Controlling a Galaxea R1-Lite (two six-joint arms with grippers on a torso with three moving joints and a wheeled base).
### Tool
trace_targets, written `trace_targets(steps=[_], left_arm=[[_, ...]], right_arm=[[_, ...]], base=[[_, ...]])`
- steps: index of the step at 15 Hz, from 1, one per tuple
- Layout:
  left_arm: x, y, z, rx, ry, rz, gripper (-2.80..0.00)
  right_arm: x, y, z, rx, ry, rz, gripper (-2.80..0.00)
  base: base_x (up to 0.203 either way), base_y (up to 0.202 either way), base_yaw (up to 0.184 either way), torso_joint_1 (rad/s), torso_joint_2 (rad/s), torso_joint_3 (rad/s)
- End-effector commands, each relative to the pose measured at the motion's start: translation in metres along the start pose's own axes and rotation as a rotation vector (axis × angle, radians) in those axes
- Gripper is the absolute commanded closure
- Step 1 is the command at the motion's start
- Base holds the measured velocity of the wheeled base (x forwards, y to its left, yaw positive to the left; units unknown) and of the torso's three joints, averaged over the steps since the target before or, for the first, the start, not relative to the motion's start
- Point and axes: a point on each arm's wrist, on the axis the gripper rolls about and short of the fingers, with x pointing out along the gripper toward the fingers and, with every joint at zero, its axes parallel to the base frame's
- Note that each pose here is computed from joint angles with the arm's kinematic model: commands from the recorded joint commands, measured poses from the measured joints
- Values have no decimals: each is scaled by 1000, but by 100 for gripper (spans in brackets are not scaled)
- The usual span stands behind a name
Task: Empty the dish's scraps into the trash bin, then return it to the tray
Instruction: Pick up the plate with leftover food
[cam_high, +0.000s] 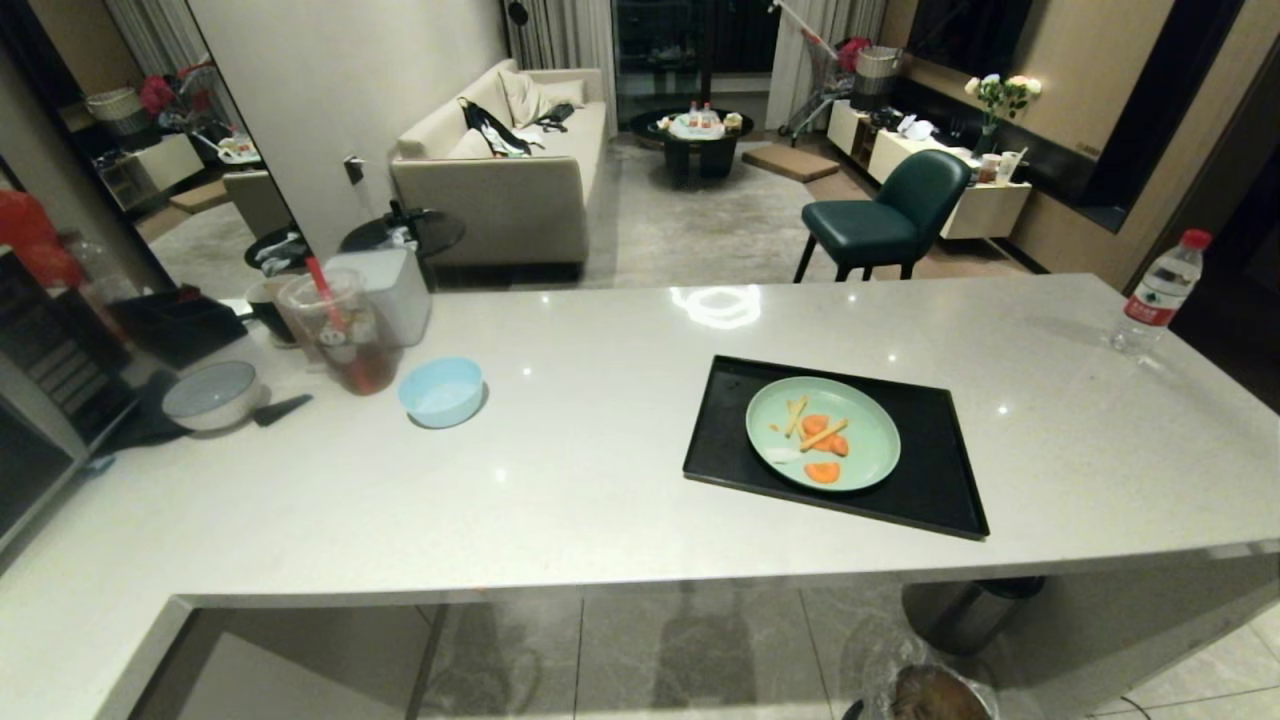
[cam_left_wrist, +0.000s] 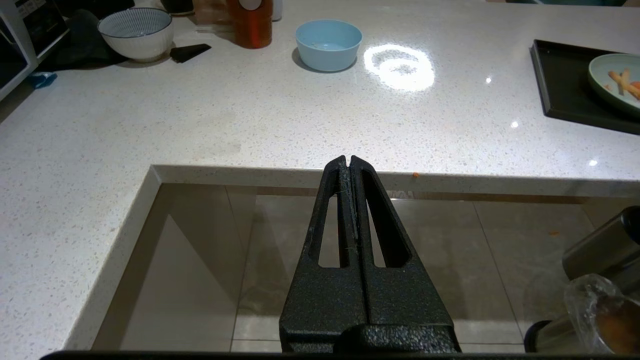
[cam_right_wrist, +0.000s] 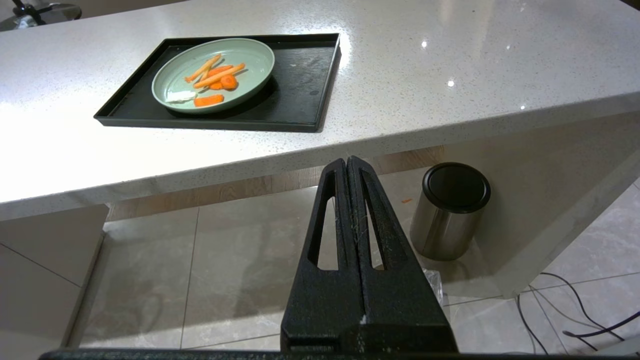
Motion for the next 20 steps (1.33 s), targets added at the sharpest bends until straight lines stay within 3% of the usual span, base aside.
trace_targets(steps=[1, 13, 20], left_arm=[[0, 0, 0, -1, 0, 0, 0], [0, 0, 0, -1, 0, 1, 0], [0, 0, 0, -1, 0, 1, 0]], right_arm=[[0, 0, 0, 2, 0, -1, 0], [0, 0, 0, -1, 0, -1, 0], [-3, 1, 10, -3, -45, 31, 0]], base=[[0, 0, 0, 0, 0, 0], [0, 0, 0, 0, 0, 0], [0, 0, 0, 0, 0, 0]])
